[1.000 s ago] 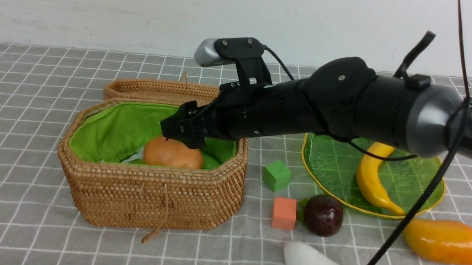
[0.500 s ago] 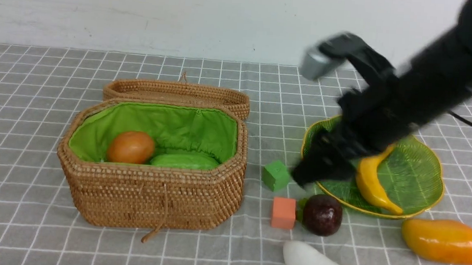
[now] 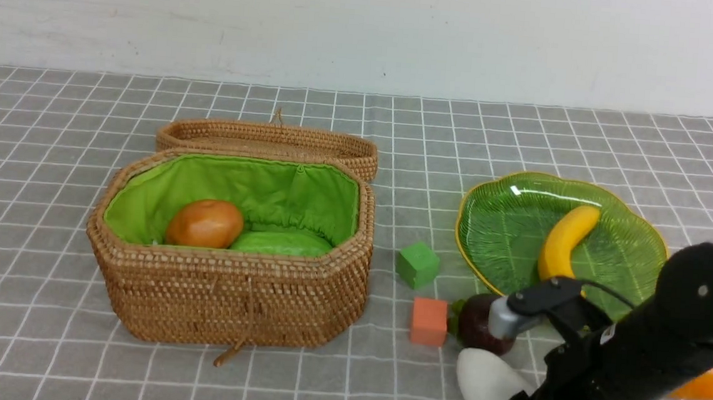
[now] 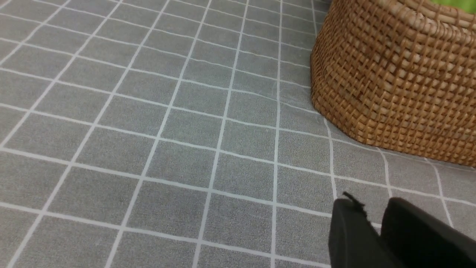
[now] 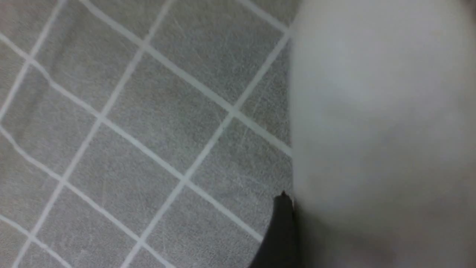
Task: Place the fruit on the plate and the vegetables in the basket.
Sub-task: Take a daikon with your right arm and place it on the basket on the left.
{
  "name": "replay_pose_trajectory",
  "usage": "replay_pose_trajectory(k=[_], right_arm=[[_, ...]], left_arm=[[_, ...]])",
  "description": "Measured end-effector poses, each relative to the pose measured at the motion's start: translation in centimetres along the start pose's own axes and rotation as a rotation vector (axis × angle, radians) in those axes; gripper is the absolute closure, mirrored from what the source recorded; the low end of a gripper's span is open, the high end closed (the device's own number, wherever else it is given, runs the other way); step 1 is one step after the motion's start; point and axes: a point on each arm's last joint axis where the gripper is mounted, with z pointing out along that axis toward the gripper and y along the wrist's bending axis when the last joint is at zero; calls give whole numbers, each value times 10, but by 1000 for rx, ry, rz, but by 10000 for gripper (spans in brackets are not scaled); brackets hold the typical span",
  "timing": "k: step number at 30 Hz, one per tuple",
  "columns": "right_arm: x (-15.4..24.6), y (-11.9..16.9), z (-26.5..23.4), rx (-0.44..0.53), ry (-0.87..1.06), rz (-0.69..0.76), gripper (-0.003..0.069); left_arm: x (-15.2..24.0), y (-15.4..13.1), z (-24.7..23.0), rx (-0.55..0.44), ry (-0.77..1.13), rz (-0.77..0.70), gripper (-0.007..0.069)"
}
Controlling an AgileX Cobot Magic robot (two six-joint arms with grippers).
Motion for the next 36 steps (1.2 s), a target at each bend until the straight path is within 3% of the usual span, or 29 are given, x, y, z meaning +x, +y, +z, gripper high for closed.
replay_pose_trajectory(k=[11, 17, 21, 25, 30, 36], right_arm=[[-27, 23, -30, -190, 48, -53, 137], [-74, 85, -88, -348, -196, -291, 137], [-119, 114, -125, -330, -422, -422, 137], [-172, 120, -145, -291, -610, -418, 137], [-219, 110, -117, -274, -671, -325, 137], [-236, 95, -57, -281, -576, -242, 137]], left_arm=[[0, 0, 0, 0, 0, 0, 483], [0, 0, 0, 0, 0, 0, 479], [0, 0, 0, 0, 0, 0, 475], [0, 0, 0, 0, 0, 0, 470], [0, 0, 0, 0, 0, 0, 463], [0, 0, 0, 0, 0, 0, 461]])
